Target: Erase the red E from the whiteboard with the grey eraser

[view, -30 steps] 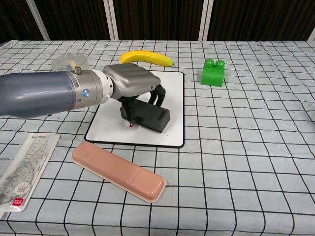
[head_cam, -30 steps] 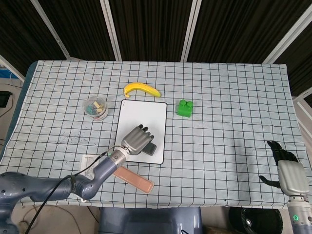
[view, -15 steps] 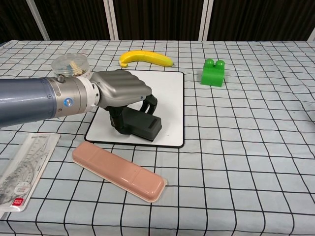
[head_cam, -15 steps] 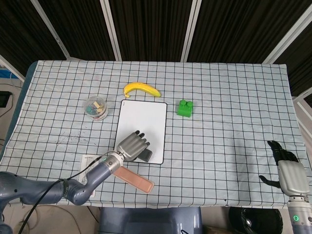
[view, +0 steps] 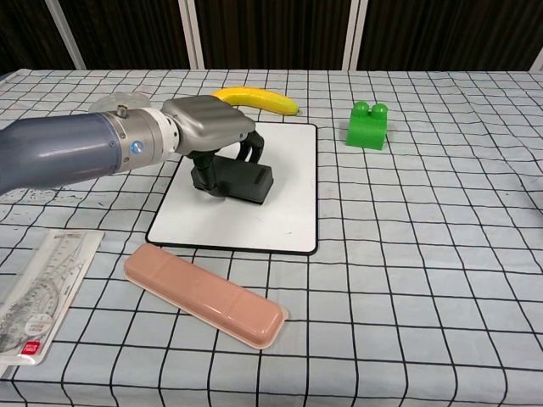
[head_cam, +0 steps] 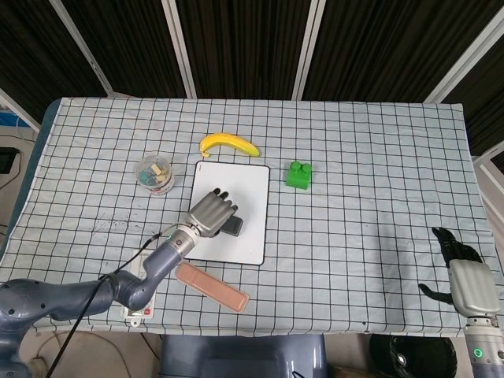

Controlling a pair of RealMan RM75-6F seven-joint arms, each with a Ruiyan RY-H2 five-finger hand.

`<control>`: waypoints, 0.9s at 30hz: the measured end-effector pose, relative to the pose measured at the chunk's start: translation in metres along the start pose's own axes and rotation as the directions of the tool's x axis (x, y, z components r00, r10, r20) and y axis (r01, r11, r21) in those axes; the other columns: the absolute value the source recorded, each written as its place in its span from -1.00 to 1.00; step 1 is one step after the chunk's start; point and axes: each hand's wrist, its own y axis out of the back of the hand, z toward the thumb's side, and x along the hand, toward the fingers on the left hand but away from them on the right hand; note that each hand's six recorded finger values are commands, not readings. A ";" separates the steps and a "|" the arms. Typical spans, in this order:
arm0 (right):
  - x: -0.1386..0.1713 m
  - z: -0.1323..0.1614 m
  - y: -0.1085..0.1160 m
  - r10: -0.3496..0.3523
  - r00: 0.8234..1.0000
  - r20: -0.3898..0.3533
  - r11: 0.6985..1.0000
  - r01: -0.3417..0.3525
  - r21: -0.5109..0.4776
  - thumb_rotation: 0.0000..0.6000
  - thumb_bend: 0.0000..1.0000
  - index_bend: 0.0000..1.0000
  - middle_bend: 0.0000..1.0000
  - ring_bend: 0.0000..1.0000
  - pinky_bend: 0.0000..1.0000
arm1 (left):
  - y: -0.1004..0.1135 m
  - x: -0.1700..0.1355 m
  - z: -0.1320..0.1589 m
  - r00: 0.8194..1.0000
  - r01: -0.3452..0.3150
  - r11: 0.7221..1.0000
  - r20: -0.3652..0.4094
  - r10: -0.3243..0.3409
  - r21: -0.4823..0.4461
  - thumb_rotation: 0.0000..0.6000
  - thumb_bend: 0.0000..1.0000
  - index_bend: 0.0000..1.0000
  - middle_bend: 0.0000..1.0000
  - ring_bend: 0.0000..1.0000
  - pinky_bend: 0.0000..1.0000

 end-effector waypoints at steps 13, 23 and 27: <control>0.000 -0.001 0.001 -0.001 1.000 0.002 1.000 0.001 -0.003 1.00 -0.93 -0.80 -0.77 -0.57 -0.58 | -0.007 0.013 -0.008 1.000 0.018 0.998 -0.010 -0.018 -0.055 1.00 -0.57 -0.11 -0.10 -0.58 -0.49; -0.001 0.000 0.000 -0.001 1.000 0.001 1.000 0.001 -0.003 1.00 -0.93 -0.80 -0.77 -0.57 -0.58 | -0.008 -0.008 0.006 0.997 0.055 0.995 0.057 -0.051 -0.082 1.00 -0.57 -0.12 -0.10 -0.58 -0.49; -0.001 0.000 0.000 -0.001 1.000 0.002 1.000 0.001 -0.006 1.00 -0.93 -0.80 -0.77 -0.57 -0.58 | -0.004 -0.021 0.004 0.996 0.064 0.996 0.062 -0.060 -0.065 1.00 -0.57 -0.12 -0.10 -0.58 -0.49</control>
